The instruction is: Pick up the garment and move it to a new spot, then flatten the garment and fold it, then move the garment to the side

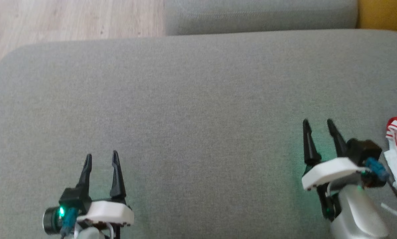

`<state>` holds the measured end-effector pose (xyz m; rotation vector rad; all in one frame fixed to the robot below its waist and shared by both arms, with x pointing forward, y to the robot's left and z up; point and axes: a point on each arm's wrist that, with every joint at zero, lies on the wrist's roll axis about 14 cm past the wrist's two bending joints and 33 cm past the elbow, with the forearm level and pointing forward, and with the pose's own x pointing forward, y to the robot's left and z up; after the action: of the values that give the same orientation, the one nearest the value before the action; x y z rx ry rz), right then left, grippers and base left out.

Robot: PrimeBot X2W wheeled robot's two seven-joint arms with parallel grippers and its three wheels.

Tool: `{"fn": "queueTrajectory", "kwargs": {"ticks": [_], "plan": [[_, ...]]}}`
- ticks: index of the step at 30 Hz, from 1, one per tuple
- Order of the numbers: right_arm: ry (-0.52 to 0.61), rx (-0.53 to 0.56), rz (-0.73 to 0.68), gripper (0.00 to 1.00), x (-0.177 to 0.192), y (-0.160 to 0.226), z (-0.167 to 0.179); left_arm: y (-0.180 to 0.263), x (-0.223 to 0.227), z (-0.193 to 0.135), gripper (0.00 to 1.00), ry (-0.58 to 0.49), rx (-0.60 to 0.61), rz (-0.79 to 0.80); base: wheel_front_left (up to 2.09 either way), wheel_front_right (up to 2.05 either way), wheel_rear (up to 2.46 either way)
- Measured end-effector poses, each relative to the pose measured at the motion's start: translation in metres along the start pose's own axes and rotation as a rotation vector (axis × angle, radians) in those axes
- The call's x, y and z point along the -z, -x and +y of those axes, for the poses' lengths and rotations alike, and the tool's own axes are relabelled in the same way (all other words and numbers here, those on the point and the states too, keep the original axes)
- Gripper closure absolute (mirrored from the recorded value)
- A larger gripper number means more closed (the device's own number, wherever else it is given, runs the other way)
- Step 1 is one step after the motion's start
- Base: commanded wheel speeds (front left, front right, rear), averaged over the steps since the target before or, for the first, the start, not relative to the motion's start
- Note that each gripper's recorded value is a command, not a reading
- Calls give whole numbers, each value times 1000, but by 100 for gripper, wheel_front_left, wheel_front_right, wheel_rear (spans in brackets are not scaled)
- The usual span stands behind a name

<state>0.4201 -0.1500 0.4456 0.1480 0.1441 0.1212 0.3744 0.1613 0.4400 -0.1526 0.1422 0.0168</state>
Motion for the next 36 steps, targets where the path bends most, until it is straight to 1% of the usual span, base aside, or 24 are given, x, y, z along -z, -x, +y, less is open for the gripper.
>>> {"fn": "queueTrajectory", "kwargs": {"ticks": [7,15,16,18,22,24,36], "plan": [[-8,-2,17,0,8,23,3,21,11,2,0,5,4,25,0,0,0],[-12,-15,6,0,5,32,8,27,4,6,0,11,0,3,0,0,0],[-13,-14,8,100,6,33,8,27,4,5,100,13,4,3,0,0,0],[-17,-8,38,100,17,38,7,30,12,6,100,12,0,25,0,0,0],[-31,19,158,100,59,62,0,44,40,13,100,8,-20,113,0,0,0],[-47,34,205,100,74,73,-2,51,52,16,100,18,-31,154,0,0,0],[-189,86,171,100,62,68,-10,49,51,19,100,163,-65,168,0,0,0]]}}
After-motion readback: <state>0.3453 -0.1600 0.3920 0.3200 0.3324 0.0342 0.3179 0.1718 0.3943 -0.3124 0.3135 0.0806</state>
